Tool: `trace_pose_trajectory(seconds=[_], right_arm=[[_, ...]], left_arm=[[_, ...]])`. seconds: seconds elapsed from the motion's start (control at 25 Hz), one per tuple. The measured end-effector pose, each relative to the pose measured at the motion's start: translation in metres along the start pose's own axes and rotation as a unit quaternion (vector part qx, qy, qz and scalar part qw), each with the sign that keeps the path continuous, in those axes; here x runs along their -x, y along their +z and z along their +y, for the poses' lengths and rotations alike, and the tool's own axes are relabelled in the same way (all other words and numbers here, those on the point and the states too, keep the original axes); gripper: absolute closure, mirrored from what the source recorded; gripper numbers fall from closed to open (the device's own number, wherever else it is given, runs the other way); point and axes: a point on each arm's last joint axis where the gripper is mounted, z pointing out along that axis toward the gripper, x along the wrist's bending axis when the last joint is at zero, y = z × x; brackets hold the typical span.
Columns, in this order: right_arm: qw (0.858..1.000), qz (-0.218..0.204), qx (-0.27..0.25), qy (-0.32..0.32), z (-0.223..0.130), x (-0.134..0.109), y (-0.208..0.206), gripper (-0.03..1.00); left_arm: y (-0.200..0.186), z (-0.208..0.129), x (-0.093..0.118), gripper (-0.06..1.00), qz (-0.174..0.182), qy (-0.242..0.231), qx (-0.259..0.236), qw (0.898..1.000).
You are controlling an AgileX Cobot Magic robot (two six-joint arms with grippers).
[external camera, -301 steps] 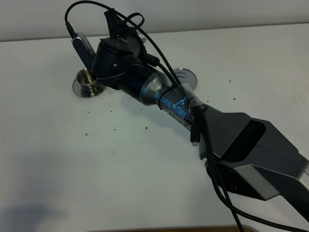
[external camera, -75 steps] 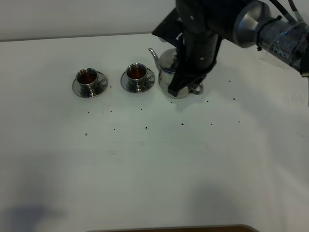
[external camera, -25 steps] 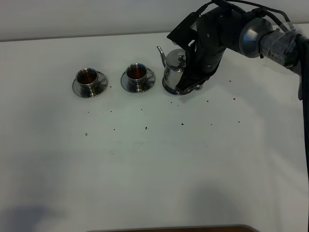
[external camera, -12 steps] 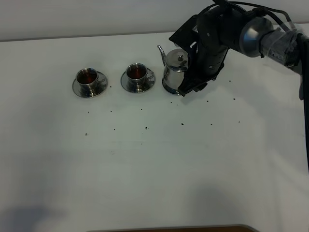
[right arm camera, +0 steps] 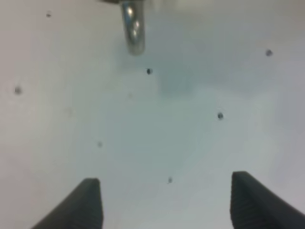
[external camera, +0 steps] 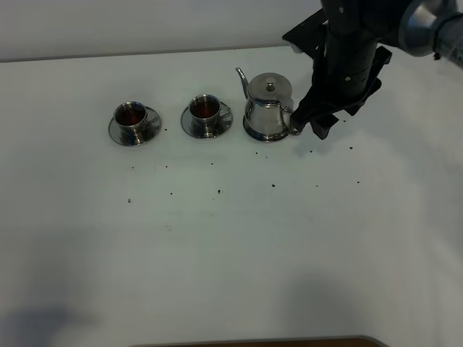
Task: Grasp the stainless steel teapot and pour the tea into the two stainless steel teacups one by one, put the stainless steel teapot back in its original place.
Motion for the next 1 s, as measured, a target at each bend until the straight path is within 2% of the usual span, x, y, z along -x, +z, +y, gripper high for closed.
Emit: trace_pose_trajectory(seconds=[0.24,0.52,0.72,1.0], right_arm=[[1.000,0.026,-0.010,0.011,-0.068,-0.009,-0.046,0.40],[0.998,0.058,-0.025,0.020,-0.165,-0.031,-0.071,0.40],[0.996,0.084,-0.021,0.033,-0.227,-0.047,-0.069,0.40],[0.995,0.084,0.036,0.037,-0.287,-0.061,-0.052,0.41]], left_arm=[[0.000,0.000,0.000,0.56,0.000,0.000,0.000,1.000],[0.000,0.000,0.000,0.56,0.000,0.000,0.000,1.000],[0.000,0.000,0.000,0.56,0.000,0.000,0.000,1.000],[0.000,0.000,0.000,0.56,0.000,0.000,0.000,1.000]])
